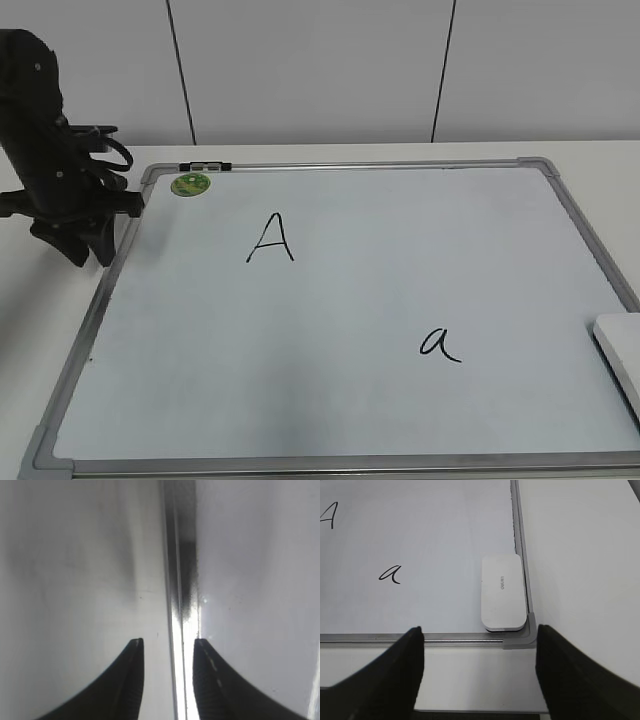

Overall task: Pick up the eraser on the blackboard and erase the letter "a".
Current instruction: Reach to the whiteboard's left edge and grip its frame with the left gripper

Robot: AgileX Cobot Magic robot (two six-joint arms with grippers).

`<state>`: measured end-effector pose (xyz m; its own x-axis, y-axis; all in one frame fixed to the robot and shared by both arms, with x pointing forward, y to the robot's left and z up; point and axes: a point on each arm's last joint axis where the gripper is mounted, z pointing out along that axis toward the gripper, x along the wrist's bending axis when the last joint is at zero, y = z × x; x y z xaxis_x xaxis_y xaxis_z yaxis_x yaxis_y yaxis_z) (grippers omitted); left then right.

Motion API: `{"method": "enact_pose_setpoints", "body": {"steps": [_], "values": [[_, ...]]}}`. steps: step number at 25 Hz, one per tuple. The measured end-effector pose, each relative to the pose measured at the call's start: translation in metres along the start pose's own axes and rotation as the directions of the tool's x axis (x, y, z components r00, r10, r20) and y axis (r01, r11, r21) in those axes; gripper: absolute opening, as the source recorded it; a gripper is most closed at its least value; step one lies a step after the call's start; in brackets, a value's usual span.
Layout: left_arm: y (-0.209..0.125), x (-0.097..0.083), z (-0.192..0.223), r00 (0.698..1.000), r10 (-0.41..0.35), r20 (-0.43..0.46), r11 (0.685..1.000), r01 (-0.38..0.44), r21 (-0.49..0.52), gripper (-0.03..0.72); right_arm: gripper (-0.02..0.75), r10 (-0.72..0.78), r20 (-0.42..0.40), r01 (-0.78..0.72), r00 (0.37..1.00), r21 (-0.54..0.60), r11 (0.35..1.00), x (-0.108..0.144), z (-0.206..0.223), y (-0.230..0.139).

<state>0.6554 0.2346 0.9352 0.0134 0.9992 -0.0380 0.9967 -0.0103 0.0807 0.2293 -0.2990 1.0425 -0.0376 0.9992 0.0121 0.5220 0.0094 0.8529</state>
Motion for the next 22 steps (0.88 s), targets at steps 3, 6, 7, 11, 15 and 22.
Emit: {"method": "enact_pose_setpoints", "body": {"steps": [3,6,7,11,15,22], "values": [[0.000,0.000,0.009,1.000,-0.001,-0.003,1.000,0.001,0.022,0.243,0.519,0.000,0.000,0.000,1.000,0.000,1.000,0.000,0.000,0.000],[0.000,0.000,0.018,1.000,-0.002,-0.004,0.999,0.003,0.042,0.243,0.519,0.000,0.000,0.000,1.000,0.000,1.000,0.000,0.000,0.000],[0.000,0.000,0.021,1.000,-0.003,-0.006,0.999,0.003,0.049,0.243,0.519,0.000,0.000,0.000,1.000,0.000,1.000,0.000,0.000,0.000],[-0.001,0.000,0.028,1.000,-0.007,-0.003,0.998,0.007,0.065,0.243,0.519,0.000,0.000,0.000,1.000,0.000,1.000,0.000,0.000,0.000],[0.000,0.000,0.029,1.000,-0.010,0.003,0.998,0.010,0.061,0.243,0.519,0.000,0.000,0.000,1.000,0.000,1.000,0.000,0.000,0.000],[0.000,-0.001,0.029,1.000,-0.018,0.014,0.998,0.017,0.060,0.206,0.519,0.000,0.000,0.000,1.000,0.000,1.000,0.000,0.000,0.000]]}}
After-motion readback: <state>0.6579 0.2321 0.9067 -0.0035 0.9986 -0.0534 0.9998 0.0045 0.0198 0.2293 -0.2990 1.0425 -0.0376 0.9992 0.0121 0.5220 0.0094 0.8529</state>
